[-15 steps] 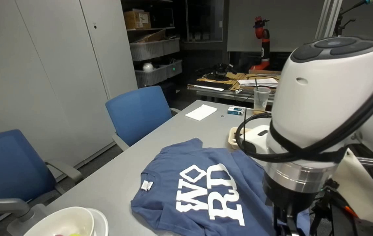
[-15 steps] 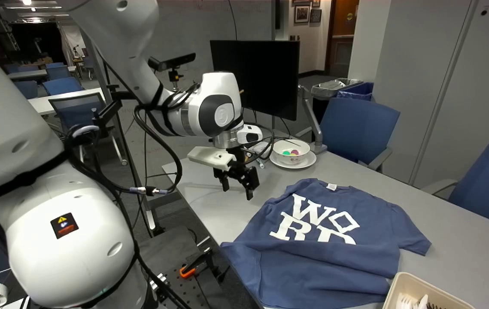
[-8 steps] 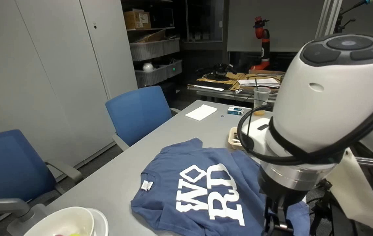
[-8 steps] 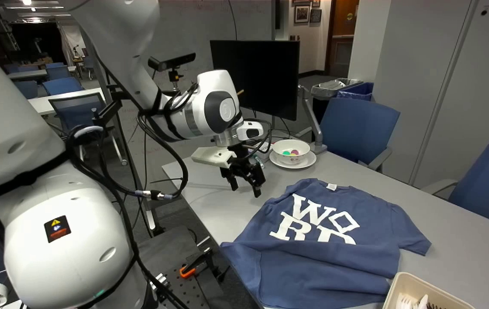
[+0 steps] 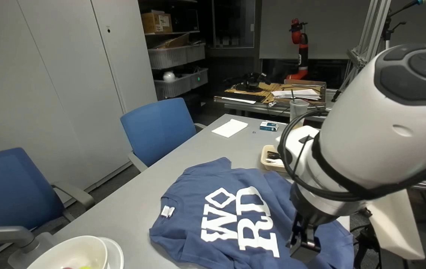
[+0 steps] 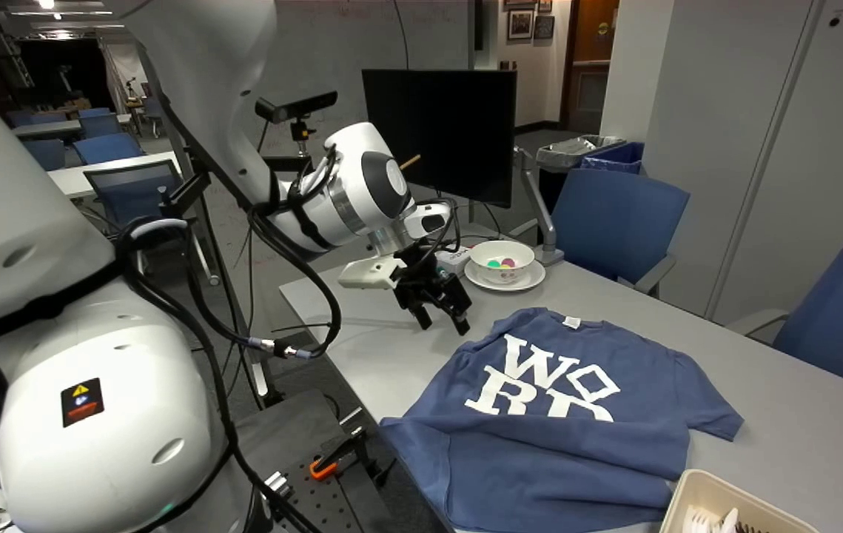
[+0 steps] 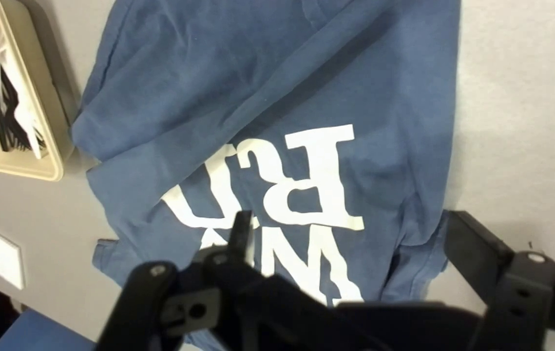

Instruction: Unfold the blue shirt

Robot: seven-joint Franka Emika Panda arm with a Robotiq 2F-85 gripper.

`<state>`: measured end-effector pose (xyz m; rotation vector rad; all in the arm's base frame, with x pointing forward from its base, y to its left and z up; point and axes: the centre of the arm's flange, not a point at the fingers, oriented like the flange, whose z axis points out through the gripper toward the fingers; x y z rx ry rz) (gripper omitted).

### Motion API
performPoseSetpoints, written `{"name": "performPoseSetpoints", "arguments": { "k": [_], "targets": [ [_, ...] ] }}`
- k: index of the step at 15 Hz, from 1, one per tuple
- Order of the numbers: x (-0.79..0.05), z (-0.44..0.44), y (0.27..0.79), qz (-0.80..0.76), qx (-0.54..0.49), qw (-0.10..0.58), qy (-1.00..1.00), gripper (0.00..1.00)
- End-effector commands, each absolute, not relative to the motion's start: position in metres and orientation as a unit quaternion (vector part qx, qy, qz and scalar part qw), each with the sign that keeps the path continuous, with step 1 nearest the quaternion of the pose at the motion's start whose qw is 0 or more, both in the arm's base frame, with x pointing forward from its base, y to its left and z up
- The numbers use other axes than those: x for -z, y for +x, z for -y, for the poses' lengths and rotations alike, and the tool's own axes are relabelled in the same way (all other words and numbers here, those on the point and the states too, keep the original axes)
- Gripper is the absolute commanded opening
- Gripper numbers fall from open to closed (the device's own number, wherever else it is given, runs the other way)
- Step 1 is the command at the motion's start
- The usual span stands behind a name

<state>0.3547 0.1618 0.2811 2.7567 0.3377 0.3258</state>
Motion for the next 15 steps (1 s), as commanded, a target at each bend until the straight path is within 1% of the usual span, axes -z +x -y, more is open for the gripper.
{"name": "performPoseSetpoints", "arguments": {
  "k": [1, 15],
  "targets": [
    [-0.2813, -0.1618, 0.3549, -0.113, -0.122, 0.176, 0.970, 1.00],
    [-0.2818, -0.1622, 0.3553, -0.107, -0.126, 0.177, 0.970, 1.00]
  ]
}}
